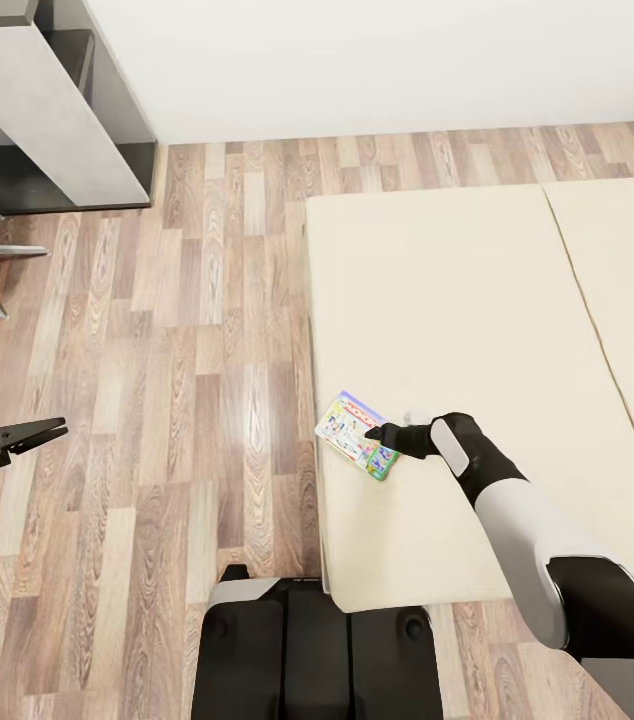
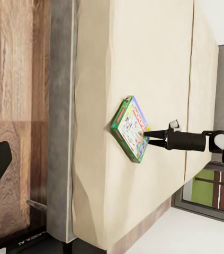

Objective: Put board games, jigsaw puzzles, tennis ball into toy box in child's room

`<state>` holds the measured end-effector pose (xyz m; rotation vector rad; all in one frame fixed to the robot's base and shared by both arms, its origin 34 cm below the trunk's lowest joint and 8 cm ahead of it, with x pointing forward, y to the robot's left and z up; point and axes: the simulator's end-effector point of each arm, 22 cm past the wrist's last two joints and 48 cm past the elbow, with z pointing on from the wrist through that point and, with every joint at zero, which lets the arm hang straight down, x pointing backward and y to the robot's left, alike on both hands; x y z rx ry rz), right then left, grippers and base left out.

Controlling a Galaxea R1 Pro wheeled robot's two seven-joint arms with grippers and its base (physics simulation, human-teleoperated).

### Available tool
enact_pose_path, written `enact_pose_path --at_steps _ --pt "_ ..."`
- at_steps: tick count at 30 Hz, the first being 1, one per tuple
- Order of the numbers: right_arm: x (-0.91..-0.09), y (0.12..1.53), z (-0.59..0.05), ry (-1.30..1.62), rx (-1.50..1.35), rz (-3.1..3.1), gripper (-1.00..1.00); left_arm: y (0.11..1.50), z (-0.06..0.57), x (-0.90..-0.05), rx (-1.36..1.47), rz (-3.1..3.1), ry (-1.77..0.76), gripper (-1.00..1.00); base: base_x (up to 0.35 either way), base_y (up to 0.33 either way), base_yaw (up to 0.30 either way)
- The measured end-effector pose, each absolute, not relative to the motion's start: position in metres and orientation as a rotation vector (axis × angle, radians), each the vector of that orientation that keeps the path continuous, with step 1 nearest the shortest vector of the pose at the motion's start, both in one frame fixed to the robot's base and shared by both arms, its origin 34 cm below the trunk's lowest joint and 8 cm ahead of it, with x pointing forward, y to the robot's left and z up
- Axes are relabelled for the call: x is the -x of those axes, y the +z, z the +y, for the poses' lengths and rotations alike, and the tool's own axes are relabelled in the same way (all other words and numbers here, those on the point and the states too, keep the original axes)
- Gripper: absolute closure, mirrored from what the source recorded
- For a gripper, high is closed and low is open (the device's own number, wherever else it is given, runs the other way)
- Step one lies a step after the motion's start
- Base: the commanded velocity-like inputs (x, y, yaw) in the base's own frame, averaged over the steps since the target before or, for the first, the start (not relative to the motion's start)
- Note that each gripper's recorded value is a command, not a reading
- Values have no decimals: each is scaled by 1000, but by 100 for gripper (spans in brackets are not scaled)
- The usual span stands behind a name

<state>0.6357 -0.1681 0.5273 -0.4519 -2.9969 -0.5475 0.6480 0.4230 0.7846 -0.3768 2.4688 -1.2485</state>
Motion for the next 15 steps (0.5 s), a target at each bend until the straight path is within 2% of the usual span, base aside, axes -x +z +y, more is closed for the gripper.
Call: enact_pose_path --at_steps 15 --pt "-636 527 -170 -545 453 -2998 -100 784 422 -648 376 2470 -1250 -100 0 1 0"
